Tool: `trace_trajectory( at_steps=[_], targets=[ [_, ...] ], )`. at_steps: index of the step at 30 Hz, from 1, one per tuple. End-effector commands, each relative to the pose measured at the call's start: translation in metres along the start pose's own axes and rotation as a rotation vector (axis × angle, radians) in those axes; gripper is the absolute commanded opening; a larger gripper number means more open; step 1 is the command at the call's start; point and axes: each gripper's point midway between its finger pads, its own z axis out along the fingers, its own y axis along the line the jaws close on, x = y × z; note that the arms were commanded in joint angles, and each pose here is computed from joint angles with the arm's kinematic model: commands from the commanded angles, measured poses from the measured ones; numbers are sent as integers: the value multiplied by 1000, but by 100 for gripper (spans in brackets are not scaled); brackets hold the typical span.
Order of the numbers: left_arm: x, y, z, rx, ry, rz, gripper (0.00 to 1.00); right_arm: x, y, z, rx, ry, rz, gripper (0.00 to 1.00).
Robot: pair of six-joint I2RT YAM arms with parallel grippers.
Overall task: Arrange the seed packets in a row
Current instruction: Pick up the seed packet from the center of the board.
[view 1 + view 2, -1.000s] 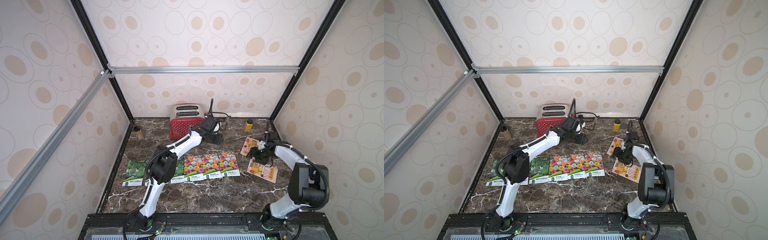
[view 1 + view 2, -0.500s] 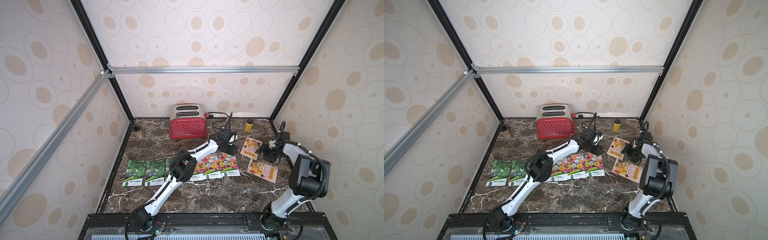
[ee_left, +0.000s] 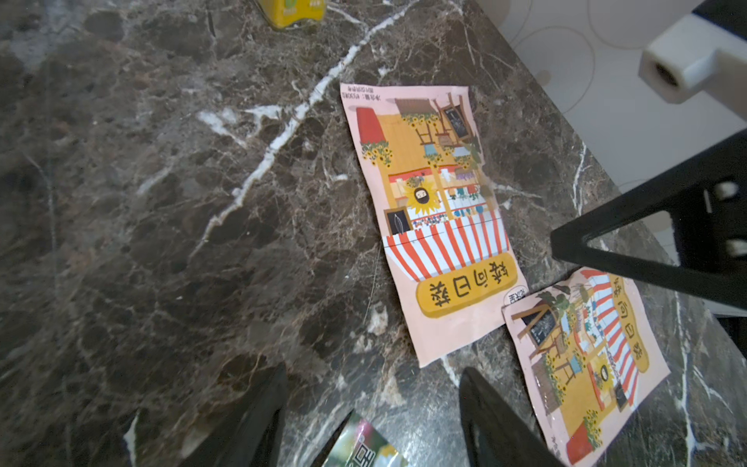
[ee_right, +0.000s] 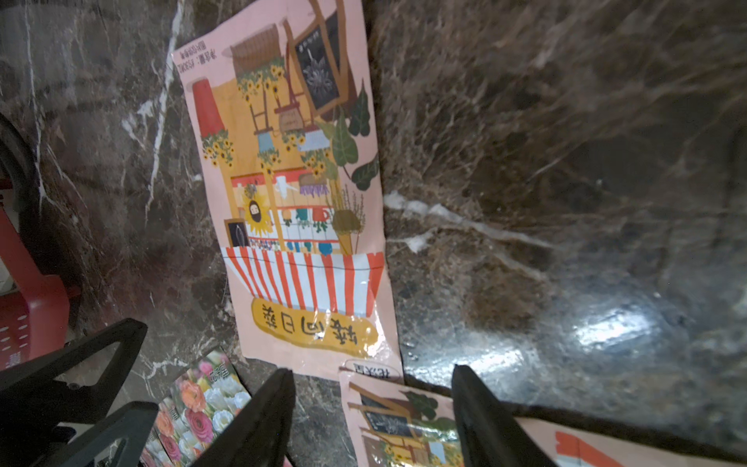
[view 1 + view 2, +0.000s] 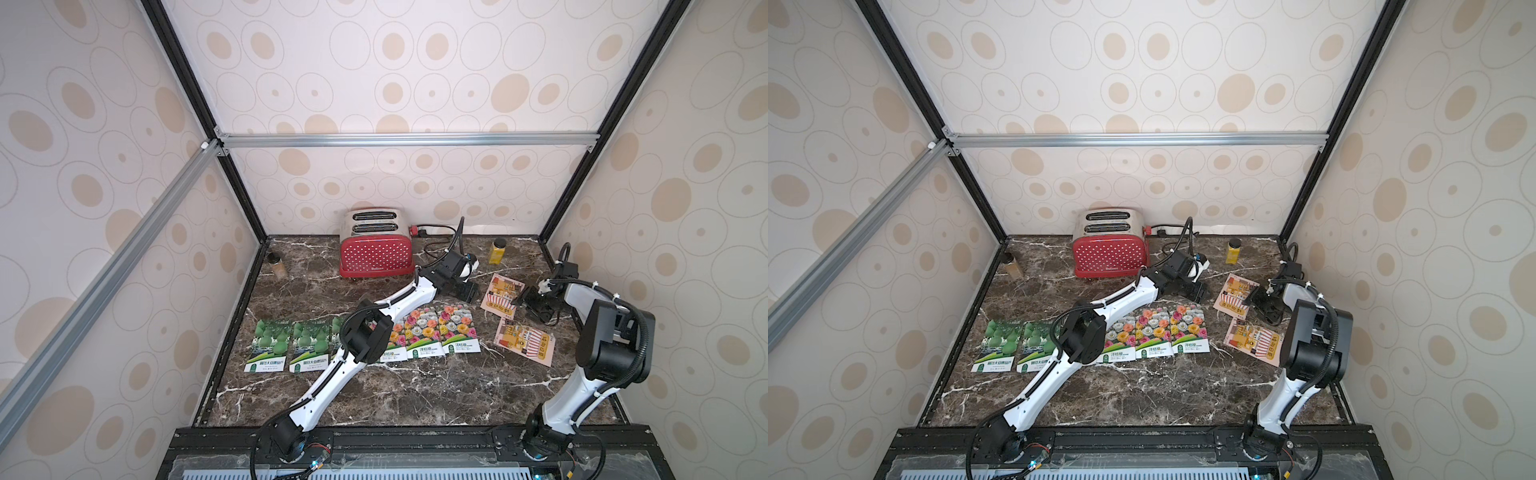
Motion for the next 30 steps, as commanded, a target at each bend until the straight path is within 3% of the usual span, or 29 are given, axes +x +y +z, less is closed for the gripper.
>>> trace_trajectory(
  at_steps=[1, 7, 11, 15, 19, 24, 30],
  targets=[
    [-12, -4, 4, 21, -43, 38, 69, -7, 3, -1, -11, 2, 17, 65],
    [-11, -7, 9, 55, -53, 21, 70, 12, 0, -24, 11, -11, 8, 66],
    [-12, -14, 2, 73, -43, 17, 63, 32, -13, -44, 45, -20, 32, 66],
    [-25, -19, -13, 64, -78, 45, 67, 48, -29, -66, 89, -52, 62, 66],
    [-37, -37, -34, 106, -78, 64, 65, 75, -40, -73, 105, 0, 95, 66],
    [-40, -72, -58, 231, -59, 116, 66, 113, -39, -66, 30, 93, 178, 66],
    [-21, -100, -55, 301, -6, 168, 66, 131, -45, -67, 56, 156, 200, 66]
  ],
)
